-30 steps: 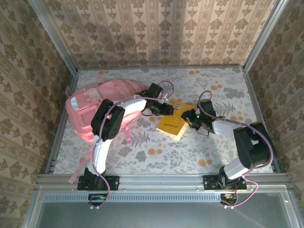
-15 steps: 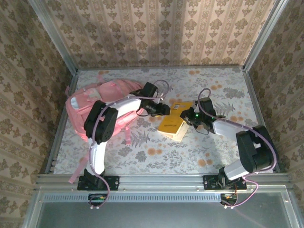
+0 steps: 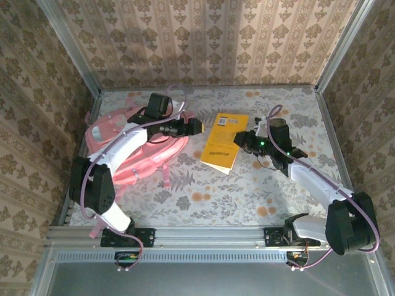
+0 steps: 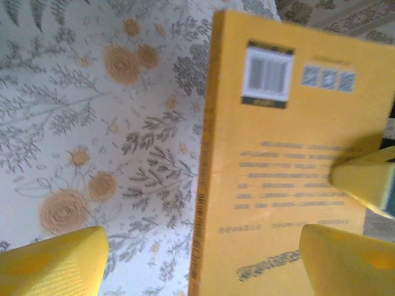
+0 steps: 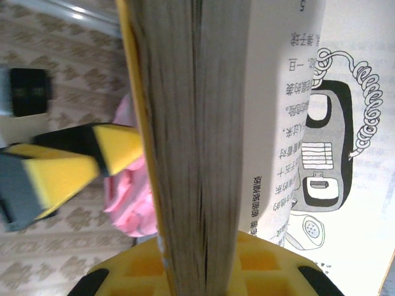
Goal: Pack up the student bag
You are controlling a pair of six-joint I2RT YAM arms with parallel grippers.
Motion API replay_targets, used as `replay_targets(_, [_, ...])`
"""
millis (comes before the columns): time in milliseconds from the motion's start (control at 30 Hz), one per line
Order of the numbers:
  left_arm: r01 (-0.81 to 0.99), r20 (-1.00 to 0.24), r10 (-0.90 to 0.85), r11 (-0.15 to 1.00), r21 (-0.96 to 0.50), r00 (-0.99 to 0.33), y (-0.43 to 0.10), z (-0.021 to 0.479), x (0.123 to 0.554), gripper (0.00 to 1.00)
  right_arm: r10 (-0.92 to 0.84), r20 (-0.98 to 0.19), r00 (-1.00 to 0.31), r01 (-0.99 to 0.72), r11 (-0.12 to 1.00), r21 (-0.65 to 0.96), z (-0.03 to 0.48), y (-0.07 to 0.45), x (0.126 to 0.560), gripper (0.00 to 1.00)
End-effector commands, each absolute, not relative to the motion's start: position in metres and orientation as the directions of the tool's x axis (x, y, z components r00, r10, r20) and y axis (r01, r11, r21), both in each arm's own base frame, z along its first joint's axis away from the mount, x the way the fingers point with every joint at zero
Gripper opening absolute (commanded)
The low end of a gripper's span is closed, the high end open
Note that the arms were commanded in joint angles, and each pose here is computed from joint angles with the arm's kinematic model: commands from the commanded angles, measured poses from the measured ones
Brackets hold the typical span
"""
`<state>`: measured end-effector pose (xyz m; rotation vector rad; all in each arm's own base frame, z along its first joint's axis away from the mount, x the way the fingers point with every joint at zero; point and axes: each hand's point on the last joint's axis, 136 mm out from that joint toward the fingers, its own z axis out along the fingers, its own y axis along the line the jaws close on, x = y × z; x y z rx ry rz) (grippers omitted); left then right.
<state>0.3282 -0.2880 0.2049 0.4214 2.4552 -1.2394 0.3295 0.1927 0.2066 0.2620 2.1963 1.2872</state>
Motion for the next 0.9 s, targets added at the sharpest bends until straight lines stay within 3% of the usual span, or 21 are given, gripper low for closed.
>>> replay_targets(0, [0.44,-0.431,0.119,0.404,-0.802,-0.895,-0.302,0.228,0.307,0.83,0.358,-0.519,-0.776,-0.379,0.391,0.838,0.28,0.216,0.316,0.0])
replay_targets(133, [0.458,-0.444,0.112,0.22,-0.861,-0.889,-0.313,0.252,0.294,0.83,0.346,-0.529,-0.775,-0.429,0.328,0.842,0.295,0.225,0.309,0.0])
replay_targets(267, [0.476,-0.467,0.091,0.15,-0.867,-0.879,-0.316,0.266,0.292,0.82,0.327,-0.517,-0.791,-0.444,0.274,0.853,0.3,0.233,0.304,0.0])
replay_targets(367, [0.483,-0.477,0.084,0.1,-0.87,-0.875,-0.318,0.275,0.288,0.75,0.327,-0.508,-0.797,-0.431,0.282,0.857,0.296,0.235,0.304,0.0])
replay_targets(467, [0.49,-0.484,0.085,0.078,-0.868,-0.871,-0.319,0.278,0.285,0.61,0.335,-0.507,-0.794,-0.413,0.315,0.855,0.29,0.232,0.307,0.0])
replay_targets(633, [0.51,-0.504,0.09,0.077,-0.857,-0.859,-0.315,0.281,0.283,0.24,0.339,-0.508,-0.792,-0.378,0.381,0.844,0.279,0.226,0.311,0.0])
replay_targets(700, [0.514,-0.508,0.09,0.074,-0.854,-0.857,-0.315,0.283,0.282,0.14,0.342,-0.506,-0.792,-0.369,0.394,0.842,0.277,0.225,0.313,0.01])
replay_targets(767, [0.523,-0.517,0.09,0.068,-0.849,-0.851,-0.315,0.286,0.281,0.05,0.346,-0.505,-0.791,-0.363,0.399,0.842,0.277,0.225,0.314,0.13])
replay_targets(833, [0.532,-0.526,0.087,0.064,-0.845,-0.846,-0.314,0.289,0.28,0.0,0.353,-0.511,-0.784,-0.349,0.43,0.833,0.274,0.221,0.316,0.4])
replay_targets(867, [0.539,-0.534,0.081,0.064,-0.84,-0.841,-0.314,0.292,0.28,0.0,0.357,-0.513,-0.78,-0.33,0.462,0.823,0.269,0.217,0.318,0.47])
